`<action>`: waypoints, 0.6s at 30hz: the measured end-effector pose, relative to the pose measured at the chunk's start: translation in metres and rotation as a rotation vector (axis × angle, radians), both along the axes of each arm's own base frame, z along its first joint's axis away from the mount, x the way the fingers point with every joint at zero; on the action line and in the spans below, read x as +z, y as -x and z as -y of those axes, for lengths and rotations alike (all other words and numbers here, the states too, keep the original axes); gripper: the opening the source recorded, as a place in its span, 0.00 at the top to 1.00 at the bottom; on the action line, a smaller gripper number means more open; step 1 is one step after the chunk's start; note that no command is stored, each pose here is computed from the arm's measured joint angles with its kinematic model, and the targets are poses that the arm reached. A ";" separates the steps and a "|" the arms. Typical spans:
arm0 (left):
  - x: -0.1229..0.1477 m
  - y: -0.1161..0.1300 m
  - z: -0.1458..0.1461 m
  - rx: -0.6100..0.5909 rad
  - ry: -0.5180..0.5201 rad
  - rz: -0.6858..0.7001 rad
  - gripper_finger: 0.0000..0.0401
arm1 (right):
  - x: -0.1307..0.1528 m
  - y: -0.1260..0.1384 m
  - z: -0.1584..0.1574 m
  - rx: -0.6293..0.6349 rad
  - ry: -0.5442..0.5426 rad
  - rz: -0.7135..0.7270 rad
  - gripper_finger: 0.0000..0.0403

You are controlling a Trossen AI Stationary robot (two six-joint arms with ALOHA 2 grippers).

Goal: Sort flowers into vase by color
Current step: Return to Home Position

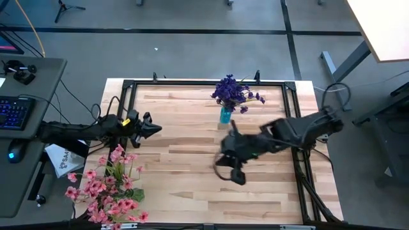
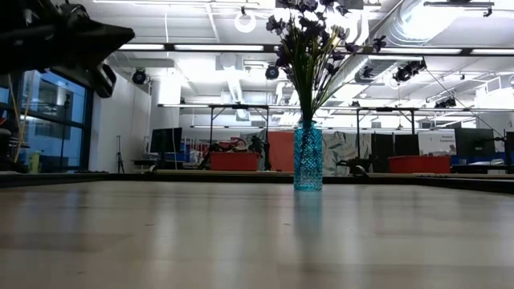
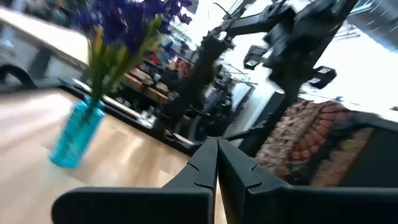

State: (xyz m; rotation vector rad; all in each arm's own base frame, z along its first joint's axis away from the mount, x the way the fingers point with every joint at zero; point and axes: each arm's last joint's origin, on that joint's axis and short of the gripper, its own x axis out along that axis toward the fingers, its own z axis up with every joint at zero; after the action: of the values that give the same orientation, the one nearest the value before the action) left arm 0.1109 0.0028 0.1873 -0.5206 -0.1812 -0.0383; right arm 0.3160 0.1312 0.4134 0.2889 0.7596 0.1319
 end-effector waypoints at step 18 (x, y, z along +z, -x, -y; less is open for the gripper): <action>0.000 0.000 0.001 -0.027 -0.038 -0.003 1.00 | -0.165 0.132 0.066 -0.332 -0.203 0.651 1.00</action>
State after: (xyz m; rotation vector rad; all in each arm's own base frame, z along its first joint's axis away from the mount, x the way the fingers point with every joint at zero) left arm 0.1110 0.0018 0.1870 -0.4852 -0.1701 -0.0675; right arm 0.1841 0.0653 0.2483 0.5270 0.0462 -0.0157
